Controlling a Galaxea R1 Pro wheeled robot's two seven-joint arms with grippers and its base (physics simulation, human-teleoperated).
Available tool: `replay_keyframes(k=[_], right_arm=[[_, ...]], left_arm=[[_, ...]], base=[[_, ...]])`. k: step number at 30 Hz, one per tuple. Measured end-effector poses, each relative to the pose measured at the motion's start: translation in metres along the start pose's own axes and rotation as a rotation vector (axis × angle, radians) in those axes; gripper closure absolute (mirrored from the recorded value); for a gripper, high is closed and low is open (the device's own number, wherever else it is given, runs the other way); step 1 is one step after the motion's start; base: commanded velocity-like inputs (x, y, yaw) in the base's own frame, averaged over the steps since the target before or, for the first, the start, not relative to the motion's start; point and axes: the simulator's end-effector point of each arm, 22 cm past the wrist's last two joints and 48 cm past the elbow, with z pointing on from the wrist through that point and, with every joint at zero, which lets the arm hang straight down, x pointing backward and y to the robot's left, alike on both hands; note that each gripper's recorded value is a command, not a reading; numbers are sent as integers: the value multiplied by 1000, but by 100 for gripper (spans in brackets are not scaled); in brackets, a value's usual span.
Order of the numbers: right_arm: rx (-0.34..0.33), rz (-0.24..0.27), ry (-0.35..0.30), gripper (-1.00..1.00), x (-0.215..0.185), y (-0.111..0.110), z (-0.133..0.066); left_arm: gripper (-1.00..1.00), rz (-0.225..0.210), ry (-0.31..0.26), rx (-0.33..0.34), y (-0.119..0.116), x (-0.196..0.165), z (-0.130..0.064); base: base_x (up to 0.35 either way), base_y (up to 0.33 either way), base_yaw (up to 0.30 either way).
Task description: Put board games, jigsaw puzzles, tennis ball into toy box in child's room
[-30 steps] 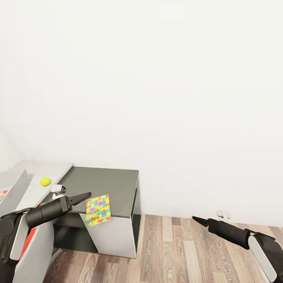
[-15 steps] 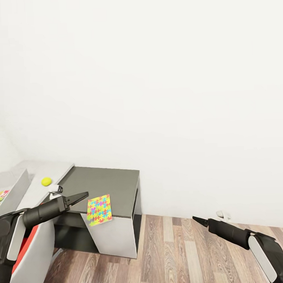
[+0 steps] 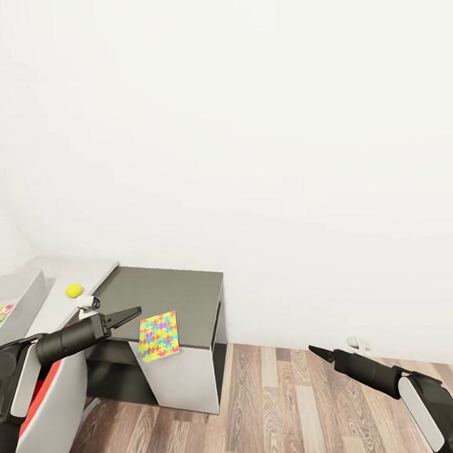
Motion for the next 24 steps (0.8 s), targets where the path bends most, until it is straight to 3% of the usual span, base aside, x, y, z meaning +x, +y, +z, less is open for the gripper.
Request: replay_keyframes(k=[9,13,18,24], right_arm=[[-2,6,-1,-100,1,-3,4],[-37,46,-30,-100,-8,6,7],[-136,188,-90,-100,-21,31,17],[-186,370,-57,-100,2,63,49]], left_arm=[[-100,-1,1,0,4,1,1],[-100,-1,-1,-1,5,1,1],[-100,-2,-1,1,4,1,2],[-100,-7,-2,2,4,1,1]], base=[[0,0,0],[0,0,0],[0,0,0],[0,0,0]])
